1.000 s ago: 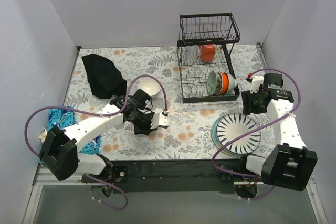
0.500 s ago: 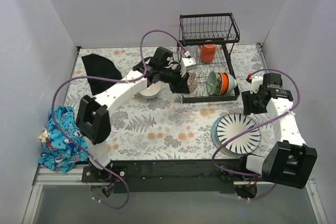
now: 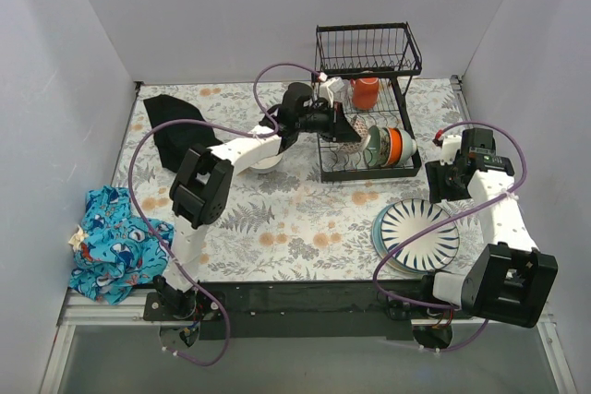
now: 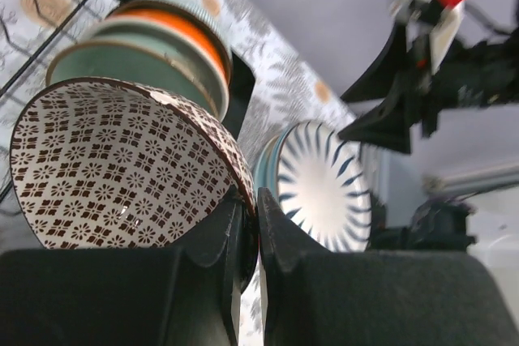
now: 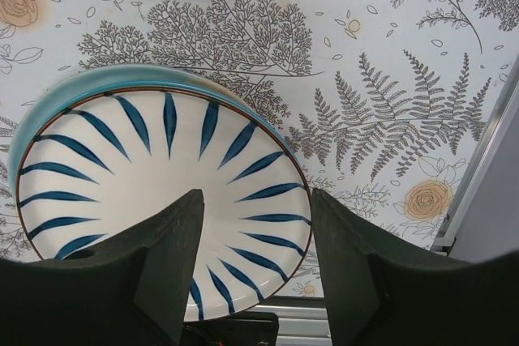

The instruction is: Load the mixed dishes into the dish rack

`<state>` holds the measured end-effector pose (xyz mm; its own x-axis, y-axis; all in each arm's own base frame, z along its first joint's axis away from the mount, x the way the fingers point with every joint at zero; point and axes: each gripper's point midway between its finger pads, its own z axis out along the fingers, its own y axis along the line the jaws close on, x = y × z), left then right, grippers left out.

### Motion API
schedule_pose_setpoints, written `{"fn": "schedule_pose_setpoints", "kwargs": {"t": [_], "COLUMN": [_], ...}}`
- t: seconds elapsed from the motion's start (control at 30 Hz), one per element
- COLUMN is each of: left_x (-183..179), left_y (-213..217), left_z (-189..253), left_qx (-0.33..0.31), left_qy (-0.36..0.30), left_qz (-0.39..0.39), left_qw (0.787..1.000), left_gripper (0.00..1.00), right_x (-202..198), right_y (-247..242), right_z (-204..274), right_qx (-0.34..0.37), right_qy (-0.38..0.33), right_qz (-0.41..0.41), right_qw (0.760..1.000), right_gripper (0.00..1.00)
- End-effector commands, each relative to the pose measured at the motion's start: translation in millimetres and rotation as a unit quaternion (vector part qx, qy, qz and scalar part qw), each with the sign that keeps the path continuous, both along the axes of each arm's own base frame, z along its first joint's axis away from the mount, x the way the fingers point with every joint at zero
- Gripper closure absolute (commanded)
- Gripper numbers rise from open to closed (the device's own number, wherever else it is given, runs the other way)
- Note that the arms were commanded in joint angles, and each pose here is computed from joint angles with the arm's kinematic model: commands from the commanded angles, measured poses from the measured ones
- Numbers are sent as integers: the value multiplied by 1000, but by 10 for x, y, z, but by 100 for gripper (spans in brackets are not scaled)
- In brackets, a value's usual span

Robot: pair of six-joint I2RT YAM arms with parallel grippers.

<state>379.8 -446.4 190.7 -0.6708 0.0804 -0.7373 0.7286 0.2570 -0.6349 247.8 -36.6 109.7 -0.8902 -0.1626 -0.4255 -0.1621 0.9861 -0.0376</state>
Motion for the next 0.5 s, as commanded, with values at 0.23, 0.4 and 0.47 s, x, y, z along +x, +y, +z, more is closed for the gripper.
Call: {"fn": "schedule_pose_setpoints", "kwargs": {"t": [0.23,0.4,0.47], "left_x": [379,449,460], "left_y": [-267,-296,-312], "left_z": [278,277,200], "left_qx": [-167,-204,-213], "left_qy": [77,122,140], "left_qz": [44,59,66], "left_qw": [982,969,965], "left_gripper": [100,100,100], "right_x": [79,47,19], "right_y": [-150,-205,-217], "right_z": [49,74,73], "right_qx": [-33,-47,-52], "right_qy": [14,22,28], "right_qz": [-6,-7,-6], "right_qw": [999,999,998], "right_gripper": [37,37,37]}}
